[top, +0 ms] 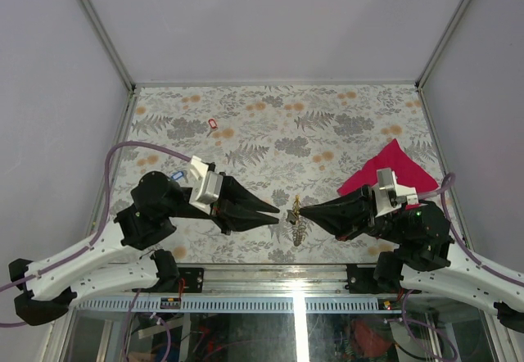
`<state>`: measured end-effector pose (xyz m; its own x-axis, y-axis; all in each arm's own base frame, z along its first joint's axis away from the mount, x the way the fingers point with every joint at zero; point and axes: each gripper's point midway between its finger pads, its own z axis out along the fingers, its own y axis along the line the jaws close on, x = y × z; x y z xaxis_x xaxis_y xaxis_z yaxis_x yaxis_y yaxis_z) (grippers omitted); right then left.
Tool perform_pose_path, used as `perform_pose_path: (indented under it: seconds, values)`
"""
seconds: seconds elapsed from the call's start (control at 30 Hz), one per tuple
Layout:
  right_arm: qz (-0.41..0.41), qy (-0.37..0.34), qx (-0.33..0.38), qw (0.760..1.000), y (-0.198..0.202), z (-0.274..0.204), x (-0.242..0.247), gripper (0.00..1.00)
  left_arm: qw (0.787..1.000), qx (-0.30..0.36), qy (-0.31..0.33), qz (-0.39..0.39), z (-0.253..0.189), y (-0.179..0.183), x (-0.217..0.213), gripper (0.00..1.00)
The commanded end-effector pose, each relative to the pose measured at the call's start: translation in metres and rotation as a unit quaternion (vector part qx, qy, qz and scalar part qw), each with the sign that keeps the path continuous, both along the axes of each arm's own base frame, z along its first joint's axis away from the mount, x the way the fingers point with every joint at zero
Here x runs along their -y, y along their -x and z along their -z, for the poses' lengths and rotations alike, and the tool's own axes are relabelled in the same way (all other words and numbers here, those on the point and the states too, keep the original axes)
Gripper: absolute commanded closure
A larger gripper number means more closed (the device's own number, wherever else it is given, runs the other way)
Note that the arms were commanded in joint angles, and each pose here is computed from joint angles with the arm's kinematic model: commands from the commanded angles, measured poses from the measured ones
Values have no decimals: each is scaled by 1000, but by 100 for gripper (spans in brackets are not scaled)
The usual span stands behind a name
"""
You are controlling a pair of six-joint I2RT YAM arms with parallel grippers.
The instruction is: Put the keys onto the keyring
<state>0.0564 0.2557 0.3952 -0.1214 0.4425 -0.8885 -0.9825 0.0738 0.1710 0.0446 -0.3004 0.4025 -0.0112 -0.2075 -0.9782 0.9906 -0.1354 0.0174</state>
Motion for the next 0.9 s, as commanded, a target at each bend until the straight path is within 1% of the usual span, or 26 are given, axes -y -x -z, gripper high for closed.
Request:
perform_pose_path:
  seconds: [0.0,0.13,0.4,0.87]
  values:
    - [12,-54,33,998,3,-37,15,100,999,-6,53,-12,-19,-3,0,77]
    - [9,-47,37,998,5,-37,13,100,996,-26,80,-13,-23,-6,2,74]
    - [9,-42,36,998,4,-35,12,100,994,-55,98,1,-21,-7,11,73]
    - [11,-36,33,999,2,-32,9,100,993,-68,92,10,-16,-8,25,73]
